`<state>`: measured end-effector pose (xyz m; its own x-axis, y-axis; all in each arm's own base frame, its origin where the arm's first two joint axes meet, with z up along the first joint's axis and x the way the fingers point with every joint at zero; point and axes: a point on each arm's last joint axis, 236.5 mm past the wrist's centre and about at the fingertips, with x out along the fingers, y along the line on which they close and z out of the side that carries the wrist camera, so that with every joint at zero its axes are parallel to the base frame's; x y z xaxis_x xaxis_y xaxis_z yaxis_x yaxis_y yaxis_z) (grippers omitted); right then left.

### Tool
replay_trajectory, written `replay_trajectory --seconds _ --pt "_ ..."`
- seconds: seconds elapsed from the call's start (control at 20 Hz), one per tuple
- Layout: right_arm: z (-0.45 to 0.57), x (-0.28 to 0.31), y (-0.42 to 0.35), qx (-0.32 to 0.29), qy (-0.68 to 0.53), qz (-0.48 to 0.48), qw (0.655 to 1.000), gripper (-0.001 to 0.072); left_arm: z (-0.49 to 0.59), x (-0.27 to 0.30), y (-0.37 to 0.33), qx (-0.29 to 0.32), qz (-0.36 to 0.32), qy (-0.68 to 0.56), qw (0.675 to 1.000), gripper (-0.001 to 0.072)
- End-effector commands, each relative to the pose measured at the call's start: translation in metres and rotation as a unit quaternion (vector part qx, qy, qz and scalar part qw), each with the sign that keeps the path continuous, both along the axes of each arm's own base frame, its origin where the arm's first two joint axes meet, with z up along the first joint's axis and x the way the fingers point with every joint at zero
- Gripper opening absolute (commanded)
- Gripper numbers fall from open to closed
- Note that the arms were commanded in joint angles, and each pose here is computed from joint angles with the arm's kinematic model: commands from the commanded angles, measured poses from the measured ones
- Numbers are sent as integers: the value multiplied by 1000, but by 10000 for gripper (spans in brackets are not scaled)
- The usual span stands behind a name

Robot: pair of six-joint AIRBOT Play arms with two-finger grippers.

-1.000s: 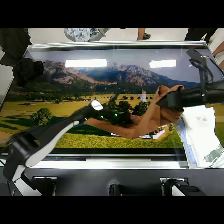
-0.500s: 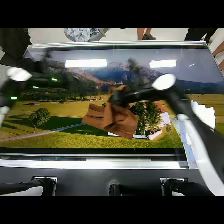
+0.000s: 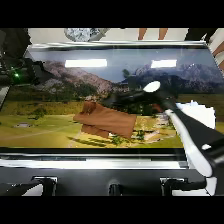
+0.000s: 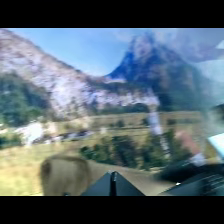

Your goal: Fold the shirts.

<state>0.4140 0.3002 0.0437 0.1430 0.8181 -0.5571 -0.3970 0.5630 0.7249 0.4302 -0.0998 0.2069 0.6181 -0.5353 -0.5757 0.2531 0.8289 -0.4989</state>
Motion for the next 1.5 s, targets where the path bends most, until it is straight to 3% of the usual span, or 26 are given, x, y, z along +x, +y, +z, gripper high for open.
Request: replay_trajectory --seconds 0.0,0.05,0.1,0.3,0.5,0.55,0.7,0.95,1.1,1.45 --pt "-36 -38 -157 -230 61 27 971 678 -8 -1 17 42 12 3 999 25" --pt "-46 -55 -188 -269 91 21 959 677 -8 -1 17 42 12 3 999 25" --pt "-56 -69 -196 -264 114 10 958 677 -8 -1 17 42 12 3 999 25" --pt "-109 -95 -133 -135 162 -62 975 677 -9 -1 17 41 12 3 999 25" --pt "-134 -77 -91 -98 140 -144 975 615 -10 -1 14 41 9 5 999 25" --pt "-136 -74 -82 -87 144 -155 974 542 -11 -1 14 41 9 5 999 25" --pt "-123 -55 -71 -49 127 -168 976 46 -12 0 13 41 8 7 999 25" --pt "20 -12 -100 31 -26 -60 997 40 -19 3 14 41 7 15 999 25" --pt "126 10 -169 58 -91 -107 988 40 -25 6 14 40 7 22 999 25" --pt "206 -15 -370 5 -120 -284 951 40 -29 8 14 40 6 27 999 25"
